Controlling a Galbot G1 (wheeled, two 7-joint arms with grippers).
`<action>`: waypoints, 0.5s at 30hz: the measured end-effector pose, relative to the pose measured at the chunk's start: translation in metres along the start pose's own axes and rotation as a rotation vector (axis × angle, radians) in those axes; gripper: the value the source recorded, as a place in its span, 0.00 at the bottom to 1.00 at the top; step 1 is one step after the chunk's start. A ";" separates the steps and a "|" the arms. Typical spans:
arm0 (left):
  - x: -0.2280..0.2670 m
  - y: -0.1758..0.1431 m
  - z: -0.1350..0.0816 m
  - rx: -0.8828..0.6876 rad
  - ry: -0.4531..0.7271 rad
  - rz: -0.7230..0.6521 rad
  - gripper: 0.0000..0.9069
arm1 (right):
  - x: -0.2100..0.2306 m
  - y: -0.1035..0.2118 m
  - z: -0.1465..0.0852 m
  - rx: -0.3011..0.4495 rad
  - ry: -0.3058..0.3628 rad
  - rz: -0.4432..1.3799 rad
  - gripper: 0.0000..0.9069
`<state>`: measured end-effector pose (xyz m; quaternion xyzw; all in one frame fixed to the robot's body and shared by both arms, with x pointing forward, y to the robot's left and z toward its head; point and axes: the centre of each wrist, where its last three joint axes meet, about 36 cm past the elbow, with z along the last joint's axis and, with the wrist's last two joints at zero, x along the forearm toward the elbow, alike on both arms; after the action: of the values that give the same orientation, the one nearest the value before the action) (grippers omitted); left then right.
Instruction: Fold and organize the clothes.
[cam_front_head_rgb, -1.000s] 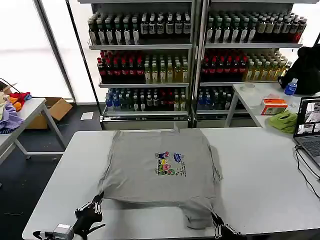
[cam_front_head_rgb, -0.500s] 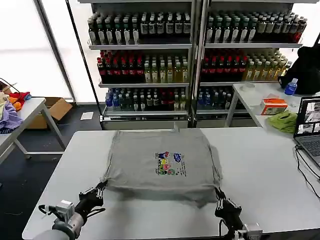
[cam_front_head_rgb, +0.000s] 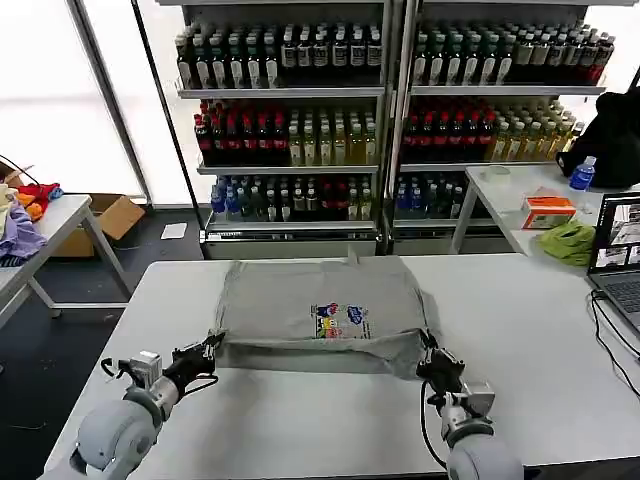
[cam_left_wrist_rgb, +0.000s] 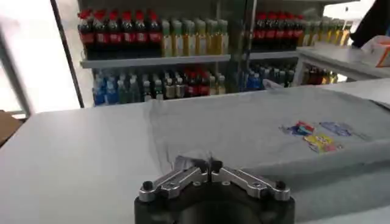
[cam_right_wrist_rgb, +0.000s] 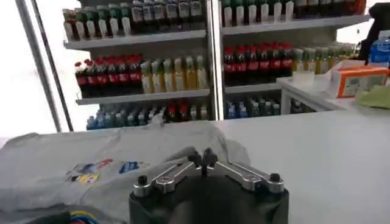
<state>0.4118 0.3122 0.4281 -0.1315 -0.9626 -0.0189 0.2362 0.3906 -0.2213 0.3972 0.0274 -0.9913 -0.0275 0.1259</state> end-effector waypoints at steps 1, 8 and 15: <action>-0.005 0.002 -0.002 -0.003 0.001 0.000 0.01 | -0.005 0.001 0.000 0.003 0.003 0.000 0.00; -0.037 0.010 -0.009 -0.016 0.019 -0.006 1.00 | -0.041 0.008 -0.002 0.016 0.031 -0.003 1.00; -0.051 0.020 -0.012 -0.003 0.031 -0.033 1.00 | -0.055 0.007 -0.006 0.027 0.043 -0.001 1.00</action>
<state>0.4656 0.3176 0.4144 -0.1157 -0.9608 -0.0264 0.2504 0.4451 -0.2116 0.3897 0.0299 -0.9886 -0.0137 0.1468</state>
